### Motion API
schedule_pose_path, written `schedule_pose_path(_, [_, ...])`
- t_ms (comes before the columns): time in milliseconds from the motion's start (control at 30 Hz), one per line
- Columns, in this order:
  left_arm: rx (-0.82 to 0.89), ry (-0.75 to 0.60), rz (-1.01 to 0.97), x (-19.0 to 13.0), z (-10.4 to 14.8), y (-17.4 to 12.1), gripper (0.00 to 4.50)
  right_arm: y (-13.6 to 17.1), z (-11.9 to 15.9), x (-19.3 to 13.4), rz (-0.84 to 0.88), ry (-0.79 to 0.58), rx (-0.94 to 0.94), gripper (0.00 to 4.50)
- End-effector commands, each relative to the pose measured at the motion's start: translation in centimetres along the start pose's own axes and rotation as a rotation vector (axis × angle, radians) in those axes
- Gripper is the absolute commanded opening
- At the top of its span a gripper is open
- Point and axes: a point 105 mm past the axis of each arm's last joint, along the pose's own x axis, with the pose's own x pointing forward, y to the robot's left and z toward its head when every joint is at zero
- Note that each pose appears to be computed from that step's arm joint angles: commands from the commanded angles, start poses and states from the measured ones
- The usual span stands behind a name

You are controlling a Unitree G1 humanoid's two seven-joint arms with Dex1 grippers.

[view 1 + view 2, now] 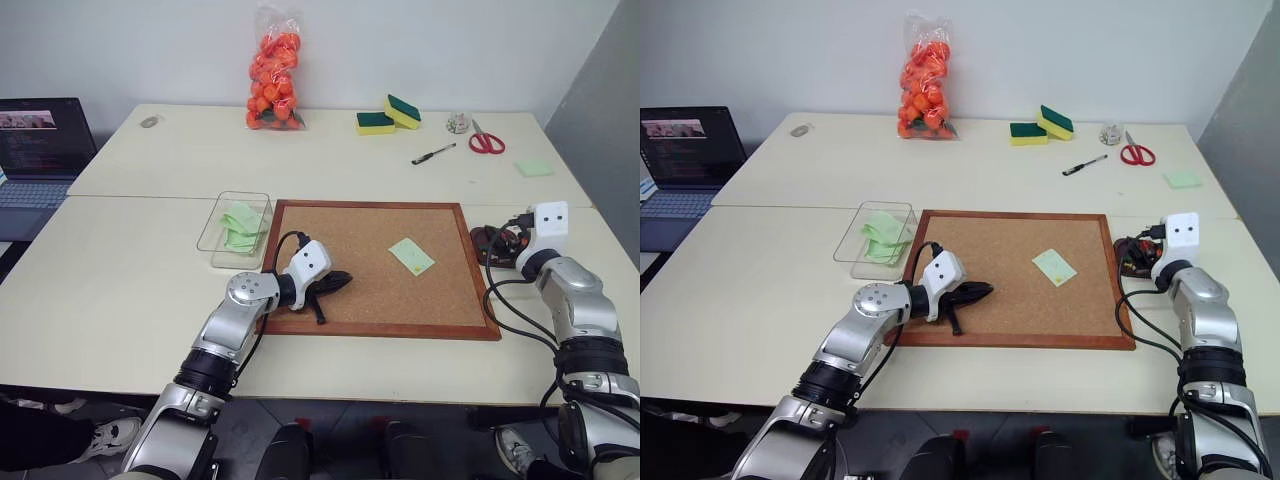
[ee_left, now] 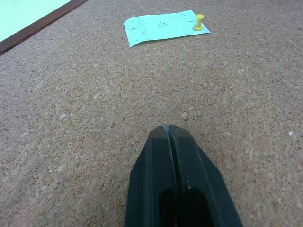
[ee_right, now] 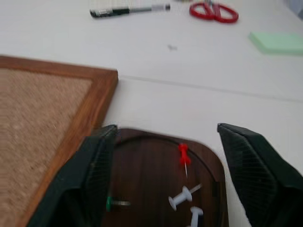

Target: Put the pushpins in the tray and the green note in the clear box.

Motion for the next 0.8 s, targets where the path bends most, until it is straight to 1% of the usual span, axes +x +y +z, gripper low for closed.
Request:
schedule_pose_path(33, [-0.021,0.043,-0.037,0.6,-1.3,-1.1,0.00,0.2,3.8,-1.4,0.043,-0.134,0.017,4.09])
schedule_pose_path(100, [-0.022,0.043,-0.037,0.6,-1.3,-1.2,0.00,0.9,4.3,-2.1,0.081,-0.151,0.028,4.09])
schedule_pose_path(233, [-0.023,0.043,-0.038,0.6,-1.3,-1.2,0.00,4.3,4.4,-4.1,0.222,-0.172,-0.033,4.09])
schedule_pose_path(400, [-0.024,0.043,-0.039,0.6,-1.4,-1.2,0.00,8.3,2.5,-6.2,0.358,-0.146,-0.125,4.09])
schedule_pose_path(467, [-0.024,0.043,-0.040,0.6,-1.4,-1.2,0.00,10.0,1.7,-6.8,0.413,-0.131,-0.110,4.09])
schedule_pose_path(533, [-0.025,0.043,-0.041,0.6,-1.4,-1.3,0.00,11.8,0.4,-7.3,0.479,-0.086,-0.093,4.09])
schedule_pose_path(633, [-0.025,0.044,-0.043,0.6,-1.4,-1.3,0.00,12.9,-0.6,-7.3,0.508,-0.056,-0.093,4.09])
schedule_pose_path(800, [-0.023,0.045,-0.045,0.6,-1.4,-1.4,0.00,13.5,-1.2,-6.5,0.512,-0.056,-0.110,4.09])
